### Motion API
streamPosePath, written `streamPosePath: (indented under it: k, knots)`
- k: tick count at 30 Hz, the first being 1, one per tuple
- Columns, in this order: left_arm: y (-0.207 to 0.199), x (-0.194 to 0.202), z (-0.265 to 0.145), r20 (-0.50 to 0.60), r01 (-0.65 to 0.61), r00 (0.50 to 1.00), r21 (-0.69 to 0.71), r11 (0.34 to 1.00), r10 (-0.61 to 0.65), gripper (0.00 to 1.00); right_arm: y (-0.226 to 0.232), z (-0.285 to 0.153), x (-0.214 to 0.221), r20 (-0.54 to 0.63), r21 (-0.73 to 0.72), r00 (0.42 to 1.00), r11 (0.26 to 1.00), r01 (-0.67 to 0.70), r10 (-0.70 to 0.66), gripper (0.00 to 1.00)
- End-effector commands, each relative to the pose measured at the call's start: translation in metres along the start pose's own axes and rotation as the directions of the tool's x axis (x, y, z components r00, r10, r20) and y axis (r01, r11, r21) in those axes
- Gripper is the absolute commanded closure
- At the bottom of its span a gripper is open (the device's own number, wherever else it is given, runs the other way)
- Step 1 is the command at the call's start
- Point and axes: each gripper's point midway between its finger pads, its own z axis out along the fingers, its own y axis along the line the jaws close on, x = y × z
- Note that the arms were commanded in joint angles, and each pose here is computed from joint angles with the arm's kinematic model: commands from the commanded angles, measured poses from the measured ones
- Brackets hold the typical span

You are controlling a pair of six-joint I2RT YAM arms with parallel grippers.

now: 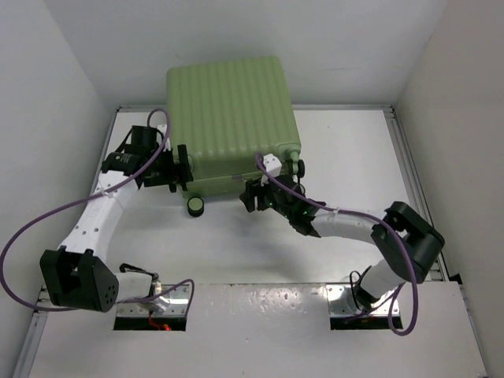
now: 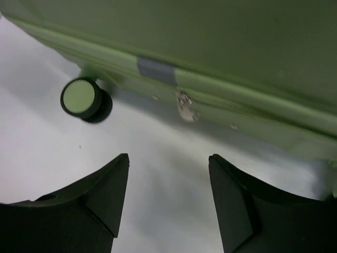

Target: Pack the luggage

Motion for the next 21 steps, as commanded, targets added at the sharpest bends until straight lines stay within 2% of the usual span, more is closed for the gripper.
streamPosePath:
  k: [1, 13, 15, 17, 18, 21]
  knots:
    - [-0.001, -0.011, 0.007, 0.025, 0.031, 0.999, -0.012, 0.999, -0.030, 0.08, 0.012, 0.016, -0.044, 0.135, 0.017, 0.991, 1.000, -0.020, 0.018, 0.38]
    - [-0.006, -0.009, 0.015, -0.015, 0.069, 0.998, 0.024, 0.997, -0.069, 0.08, -0.005, 0.055, -0.034, 0.111, 0.149, 0.993, 0.988, -0.052, 0.035, 0.45]
    - [-0.008, -0.009, 0.015, -0.017, 0.069, 0.997, 0.032, 0.997, -0.069, 0.08, -0.007, 0.061, -0.036, 0.117, 0.159, 0.993, 0.986, -0.050, 0.032, 0.50]
    - [-0.007, -0.007, 0.017, -0.026, 0.071, 0.997, 0.030, 0.997, -0.070, 0.08, -0.011, 0.066, -0.040, 0.127, 0.163, 0.992, 0.986, -0.038, 0.017, 0.59]
    - [-0.007, -0.007, 0.017, -0.026, 0.071, 0.997, 0.030, 0.997, -0.070, 0.08, -0.015, 0.067, -0.041, 0.126, 0.168, 0.992, 0.985, -0.031, 0.010, 0.69]
    - [-0.007, -0.008, 0.017, -0.027, 0.087, 0.996, 0.036, 0.996, -0.086, 0.08, -0.021, 0.066, -0.050, 0.144, 0.162, 0.989, 0.987, -0.009, -0.015, 0.81]
